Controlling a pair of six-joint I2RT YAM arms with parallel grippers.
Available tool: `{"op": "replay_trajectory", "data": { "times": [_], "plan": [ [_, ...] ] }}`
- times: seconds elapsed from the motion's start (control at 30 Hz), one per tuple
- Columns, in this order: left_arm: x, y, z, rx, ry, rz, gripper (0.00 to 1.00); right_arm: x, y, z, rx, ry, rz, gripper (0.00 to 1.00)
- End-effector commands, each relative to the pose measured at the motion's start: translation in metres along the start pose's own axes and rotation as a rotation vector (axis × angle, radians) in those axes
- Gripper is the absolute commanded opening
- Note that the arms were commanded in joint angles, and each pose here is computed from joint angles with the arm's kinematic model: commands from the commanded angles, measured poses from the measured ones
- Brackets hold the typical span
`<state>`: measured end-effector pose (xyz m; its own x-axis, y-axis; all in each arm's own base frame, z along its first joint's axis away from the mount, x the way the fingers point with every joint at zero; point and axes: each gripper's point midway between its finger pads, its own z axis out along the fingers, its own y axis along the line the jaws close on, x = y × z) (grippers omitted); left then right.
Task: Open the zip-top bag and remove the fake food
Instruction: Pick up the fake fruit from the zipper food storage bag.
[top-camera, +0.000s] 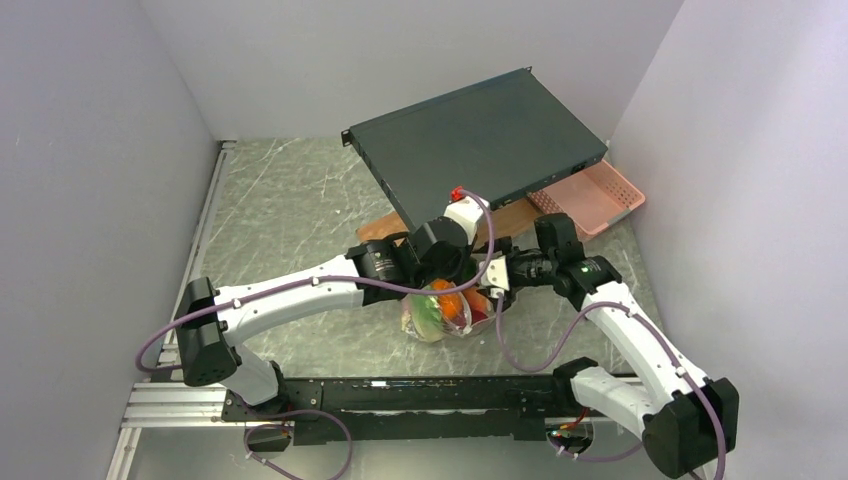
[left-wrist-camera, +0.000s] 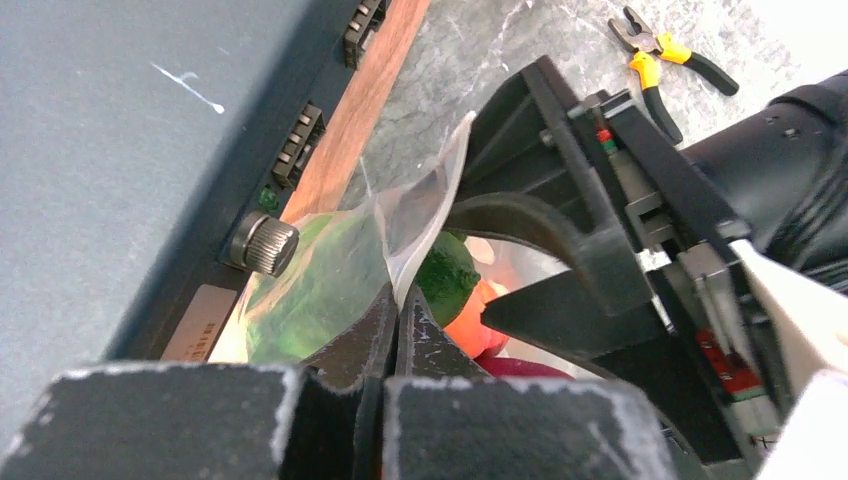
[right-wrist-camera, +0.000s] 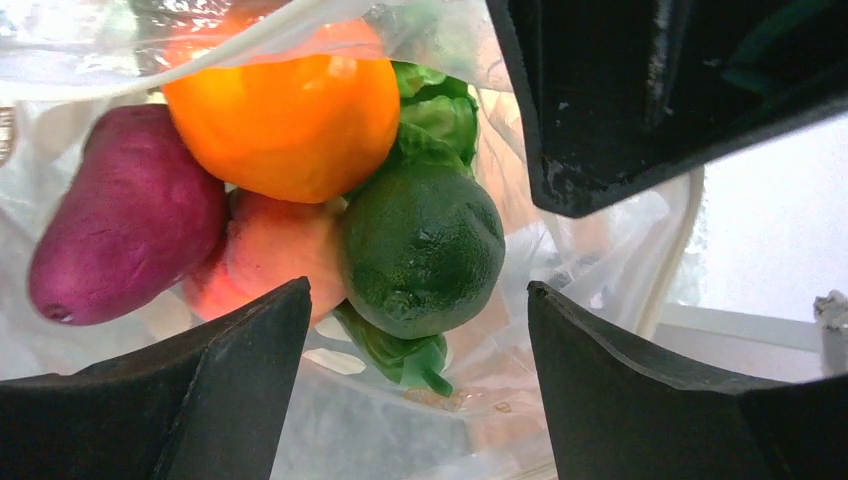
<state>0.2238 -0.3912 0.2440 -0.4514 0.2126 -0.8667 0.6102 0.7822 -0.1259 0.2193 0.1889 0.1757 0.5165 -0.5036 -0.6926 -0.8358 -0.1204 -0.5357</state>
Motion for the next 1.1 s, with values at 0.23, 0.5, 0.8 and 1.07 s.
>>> {"op": "replay_trajectory", "data": {
  "times": [0.23, 0.5, 0.8, 1.07],
  "plan": [
    [-0.031, -0.011, -0.010, 0.108, -0.095, -0.052, 0.00, 0.006, -0.009, 0.025, -0.001, 0.032, -0.314, 0.82],
    [-0.030, -0.015, -0.007, 0.145, -0.086, -0.053, 0.00, 0.029, -0.017, 0.039, 0.060, 0.109, -0.346, 0.78],
    [-0.031, -0.018, -0.004, 0.170, -0.078, -0.049, 0.00, 0.040, -0.012, 0.046, 0.042, 0.135, -0.315, 0.60],
    [-0.028, -0.003, -0.006, 0.118, -0.082, -0.071, 0.00, 0.016, -0.007, 0.036, 0.046, 0.062, -0.229, 0.23]
  ]
}}
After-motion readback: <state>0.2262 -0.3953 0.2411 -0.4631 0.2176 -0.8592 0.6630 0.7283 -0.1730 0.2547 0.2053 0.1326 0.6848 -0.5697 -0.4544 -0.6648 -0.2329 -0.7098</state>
